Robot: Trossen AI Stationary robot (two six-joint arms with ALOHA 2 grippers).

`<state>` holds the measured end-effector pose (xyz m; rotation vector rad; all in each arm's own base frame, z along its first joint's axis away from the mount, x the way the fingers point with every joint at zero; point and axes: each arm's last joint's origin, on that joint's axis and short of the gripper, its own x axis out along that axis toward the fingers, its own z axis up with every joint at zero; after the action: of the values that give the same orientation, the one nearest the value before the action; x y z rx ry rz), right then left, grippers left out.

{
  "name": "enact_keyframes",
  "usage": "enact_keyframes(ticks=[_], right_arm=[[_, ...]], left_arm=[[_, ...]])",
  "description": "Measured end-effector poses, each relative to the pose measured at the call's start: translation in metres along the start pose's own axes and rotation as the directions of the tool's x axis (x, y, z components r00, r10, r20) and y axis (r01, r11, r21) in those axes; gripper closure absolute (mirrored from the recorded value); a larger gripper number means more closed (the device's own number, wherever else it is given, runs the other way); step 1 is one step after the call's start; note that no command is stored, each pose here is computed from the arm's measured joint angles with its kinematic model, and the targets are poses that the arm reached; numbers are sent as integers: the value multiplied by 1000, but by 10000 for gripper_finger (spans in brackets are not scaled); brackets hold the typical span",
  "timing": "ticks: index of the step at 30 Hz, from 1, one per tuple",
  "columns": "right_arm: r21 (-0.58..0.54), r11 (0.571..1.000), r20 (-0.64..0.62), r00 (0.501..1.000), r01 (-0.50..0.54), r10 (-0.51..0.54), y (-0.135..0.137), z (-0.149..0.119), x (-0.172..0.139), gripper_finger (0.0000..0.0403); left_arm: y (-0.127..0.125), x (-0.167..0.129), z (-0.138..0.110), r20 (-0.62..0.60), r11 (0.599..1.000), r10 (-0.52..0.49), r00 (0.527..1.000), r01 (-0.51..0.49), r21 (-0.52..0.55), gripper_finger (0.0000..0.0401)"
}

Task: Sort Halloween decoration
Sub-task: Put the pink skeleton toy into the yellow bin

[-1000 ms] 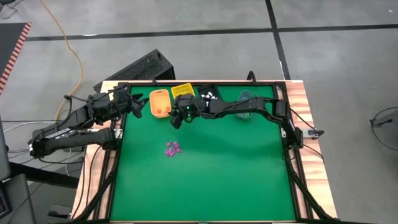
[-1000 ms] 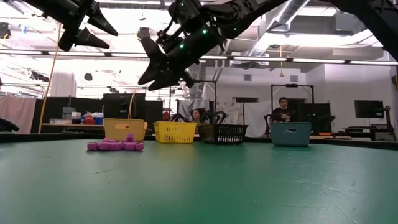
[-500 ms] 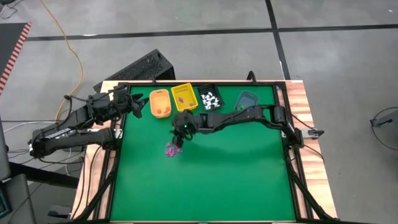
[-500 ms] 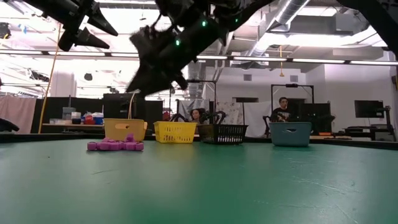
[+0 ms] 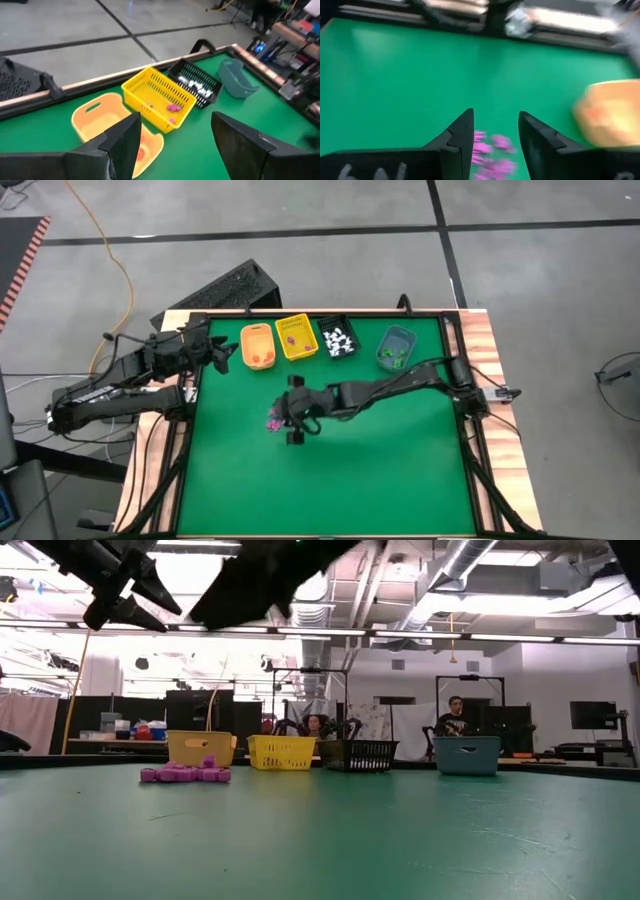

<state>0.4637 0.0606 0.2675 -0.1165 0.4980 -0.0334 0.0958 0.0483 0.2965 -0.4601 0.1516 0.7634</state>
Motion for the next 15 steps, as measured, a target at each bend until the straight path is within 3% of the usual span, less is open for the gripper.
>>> enact_keyframes(ticks=[4, 10, 13, 15], right_arm=[[-77, 996, 8, 999, 39, -39, -10, 24, -42, 255], [-161, 987, -76, 997, 11, -24, -16, 29, -77, 255], [-168, 986, -111, 994, -4, -15, -20, 29, -85, 255], [-198, 976, -129, 990, -88, 63, -21, 26, -84, 255]], left_arm=[[2, 0, -4, -36, 1000, 19, 999, -18, 14, 170], [4, 0, -7, -71, 998, 53, 996, -51, 29, 170], [4, 0, -6, -56, 996, 60, 997, -63, -62, 170], [4, 0, -5, -34, 992, 64, 997, -67, -104, 170]])
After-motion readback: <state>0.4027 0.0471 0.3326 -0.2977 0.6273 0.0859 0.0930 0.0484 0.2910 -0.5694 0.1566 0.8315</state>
